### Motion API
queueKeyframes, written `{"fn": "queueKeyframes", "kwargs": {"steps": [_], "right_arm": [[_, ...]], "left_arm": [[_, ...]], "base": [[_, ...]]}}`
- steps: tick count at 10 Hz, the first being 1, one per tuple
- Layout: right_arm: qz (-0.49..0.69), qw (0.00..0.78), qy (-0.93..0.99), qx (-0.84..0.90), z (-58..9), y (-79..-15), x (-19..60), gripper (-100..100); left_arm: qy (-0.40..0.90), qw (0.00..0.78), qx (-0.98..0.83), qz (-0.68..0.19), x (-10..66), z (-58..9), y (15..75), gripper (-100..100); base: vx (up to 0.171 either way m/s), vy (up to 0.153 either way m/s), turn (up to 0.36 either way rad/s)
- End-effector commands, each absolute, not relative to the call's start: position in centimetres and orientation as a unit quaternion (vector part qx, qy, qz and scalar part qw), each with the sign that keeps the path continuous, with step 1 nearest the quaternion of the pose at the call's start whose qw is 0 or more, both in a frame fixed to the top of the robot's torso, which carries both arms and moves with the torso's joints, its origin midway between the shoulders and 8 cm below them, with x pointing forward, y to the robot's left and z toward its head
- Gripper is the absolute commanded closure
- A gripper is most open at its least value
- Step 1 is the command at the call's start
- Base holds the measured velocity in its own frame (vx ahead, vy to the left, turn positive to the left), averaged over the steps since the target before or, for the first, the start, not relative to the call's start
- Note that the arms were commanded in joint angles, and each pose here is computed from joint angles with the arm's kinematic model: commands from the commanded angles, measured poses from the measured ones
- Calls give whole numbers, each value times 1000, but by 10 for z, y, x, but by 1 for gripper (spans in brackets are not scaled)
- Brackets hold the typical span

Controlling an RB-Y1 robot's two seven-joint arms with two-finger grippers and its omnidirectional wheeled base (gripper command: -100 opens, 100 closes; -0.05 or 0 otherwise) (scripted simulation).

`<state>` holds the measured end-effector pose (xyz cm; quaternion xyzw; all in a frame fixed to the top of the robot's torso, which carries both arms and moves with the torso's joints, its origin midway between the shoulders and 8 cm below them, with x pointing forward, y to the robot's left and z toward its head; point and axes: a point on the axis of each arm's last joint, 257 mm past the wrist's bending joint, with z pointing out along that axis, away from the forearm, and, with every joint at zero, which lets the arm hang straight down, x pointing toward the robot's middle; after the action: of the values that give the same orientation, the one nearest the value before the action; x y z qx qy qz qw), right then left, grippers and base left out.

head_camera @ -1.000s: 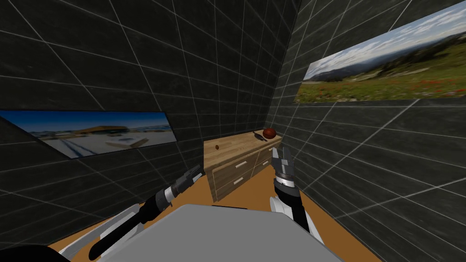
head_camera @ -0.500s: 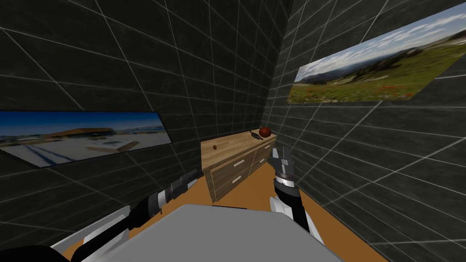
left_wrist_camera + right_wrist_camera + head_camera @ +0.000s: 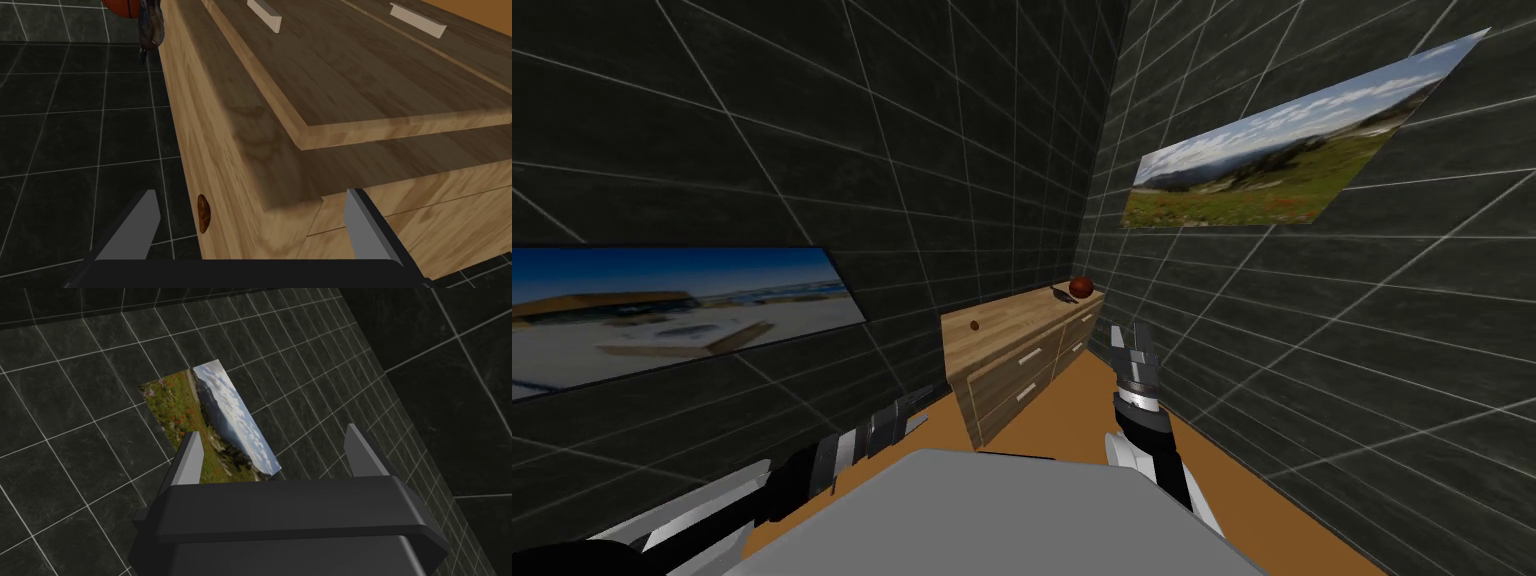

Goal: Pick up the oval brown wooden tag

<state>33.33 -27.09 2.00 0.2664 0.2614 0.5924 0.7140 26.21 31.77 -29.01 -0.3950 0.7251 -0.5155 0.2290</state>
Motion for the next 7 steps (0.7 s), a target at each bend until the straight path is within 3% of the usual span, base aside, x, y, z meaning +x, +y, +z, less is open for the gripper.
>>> {"fn": "queueKeyframes", "kwargs": {"steps": [1,7], "right_arm": [[592,714,261,266,20,-271,333,0],[592,714,261,266,20,-271,333,0]], "left_arm": [[734,202,-425,-489,245,-309,338,-100],[770,148,-465,-411,213,-330,395,-100]], "base": [[-8,-2,-319],[-2,2,-189]]}}
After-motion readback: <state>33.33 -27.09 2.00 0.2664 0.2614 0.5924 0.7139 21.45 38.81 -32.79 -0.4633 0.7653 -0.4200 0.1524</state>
